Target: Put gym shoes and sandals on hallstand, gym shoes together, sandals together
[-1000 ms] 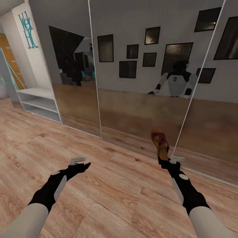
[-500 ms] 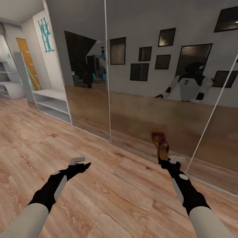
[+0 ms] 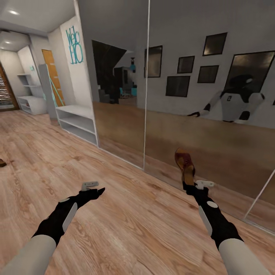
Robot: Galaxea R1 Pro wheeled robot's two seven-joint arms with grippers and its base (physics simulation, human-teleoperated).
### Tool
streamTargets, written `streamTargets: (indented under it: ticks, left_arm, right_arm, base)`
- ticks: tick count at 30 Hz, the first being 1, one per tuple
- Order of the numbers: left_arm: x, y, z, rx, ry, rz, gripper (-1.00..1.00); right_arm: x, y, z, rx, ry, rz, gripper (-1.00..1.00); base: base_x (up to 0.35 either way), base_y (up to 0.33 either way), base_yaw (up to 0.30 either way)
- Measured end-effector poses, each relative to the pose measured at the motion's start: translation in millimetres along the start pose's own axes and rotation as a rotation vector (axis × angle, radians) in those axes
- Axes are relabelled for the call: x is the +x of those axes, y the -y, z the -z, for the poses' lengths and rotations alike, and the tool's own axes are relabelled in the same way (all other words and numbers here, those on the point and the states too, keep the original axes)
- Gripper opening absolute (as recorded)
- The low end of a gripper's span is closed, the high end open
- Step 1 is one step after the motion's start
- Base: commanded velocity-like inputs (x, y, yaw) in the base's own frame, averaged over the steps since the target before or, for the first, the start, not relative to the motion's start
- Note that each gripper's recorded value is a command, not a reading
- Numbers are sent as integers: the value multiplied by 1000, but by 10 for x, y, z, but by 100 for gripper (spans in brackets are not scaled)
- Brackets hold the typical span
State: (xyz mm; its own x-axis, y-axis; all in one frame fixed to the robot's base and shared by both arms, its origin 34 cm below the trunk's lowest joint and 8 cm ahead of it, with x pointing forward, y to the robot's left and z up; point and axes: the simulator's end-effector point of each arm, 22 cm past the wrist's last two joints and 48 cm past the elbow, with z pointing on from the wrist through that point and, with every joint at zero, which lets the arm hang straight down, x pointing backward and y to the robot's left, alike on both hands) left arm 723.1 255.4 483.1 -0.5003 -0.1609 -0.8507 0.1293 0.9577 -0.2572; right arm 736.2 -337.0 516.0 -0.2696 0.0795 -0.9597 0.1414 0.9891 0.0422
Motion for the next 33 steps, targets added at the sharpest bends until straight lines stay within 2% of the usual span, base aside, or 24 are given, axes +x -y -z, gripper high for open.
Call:
streamTargets:
  ticks: [17, 33]
  left_arm:
    - [0, 55, -9, 7, 1, 3, 100]
    - [-66, 109, 16, 9, 14, 4, 100]
  right_arm:
    - [-10, -7, 3, -2, 1, 2, -100]
    - [-94, -10, 28, -2, 15, 0, -100]
  base:
    - [152, 289, 13]
    - [167, 239, 233]
